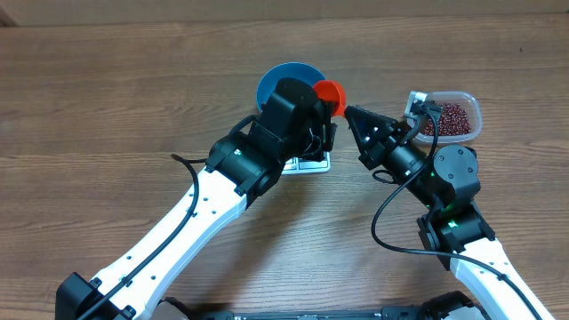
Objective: Scoop item into bowl and weigh 150g on scale
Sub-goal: 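Open the left gripper to release the cup rim to the right gripper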
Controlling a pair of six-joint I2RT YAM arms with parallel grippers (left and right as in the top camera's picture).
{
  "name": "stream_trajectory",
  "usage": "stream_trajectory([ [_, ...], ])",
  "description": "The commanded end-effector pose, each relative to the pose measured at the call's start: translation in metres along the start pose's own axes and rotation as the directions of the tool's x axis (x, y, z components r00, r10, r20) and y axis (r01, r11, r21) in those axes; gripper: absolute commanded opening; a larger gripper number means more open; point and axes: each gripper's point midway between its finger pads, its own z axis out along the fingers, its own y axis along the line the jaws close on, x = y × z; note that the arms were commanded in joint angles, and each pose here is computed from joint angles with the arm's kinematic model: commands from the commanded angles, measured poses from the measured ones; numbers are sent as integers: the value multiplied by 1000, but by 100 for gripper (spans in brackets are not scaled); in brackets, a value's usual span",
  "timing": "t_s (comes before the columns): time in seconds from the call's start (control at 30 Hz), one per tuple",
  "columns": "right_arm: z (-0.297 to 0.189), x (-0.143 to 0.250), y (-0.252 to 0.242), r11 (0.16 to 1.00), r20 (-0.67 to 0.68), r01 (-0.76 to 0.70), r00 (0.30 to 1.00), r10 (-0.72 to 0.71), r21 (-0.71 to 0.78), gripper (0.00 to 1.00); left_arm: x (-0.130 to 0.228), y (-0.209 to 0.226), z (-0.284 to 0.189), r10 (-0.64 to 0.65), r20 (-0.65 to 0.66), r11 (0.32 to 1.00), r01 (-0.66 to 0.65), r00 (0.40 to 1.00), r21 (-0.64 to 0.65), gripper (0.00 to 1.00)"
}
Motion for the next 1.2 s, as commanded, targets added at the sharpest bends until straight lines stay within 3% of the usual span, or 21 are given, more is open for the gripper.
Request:
stream_trajectory([
  [0.0,1,-7,10,1000,8,13,1000,-13,-20,4,7,-6,0,9,-16,1000,-9,1000,11,43],
  [0.5,1,-4,-7,998,9,15,1000,-15,60,4,7,-5,0,80,-15,997,-79,997,10,56],
  [0.87,-9,-10,-41,986,8,-17,1000,15,165,4,0,11,-11,92,-1,993,-92,996,-70,65],
  [0.93,-11,-12,-42,986,7,-19,1000,18,163,4,-5,15,-19,153,8,984,-152,988,-89,83],
  [0.97,-12,-13,-43,987,8,-19,1000,18,162,4,-7,17,-22,188,11,977,-186,982,-102,97],
  [1.17,-20,-21,-43,984,27,-20,1000,16,176,4,-16,25,-36,339,12,931,-333,941,-147,100],
])
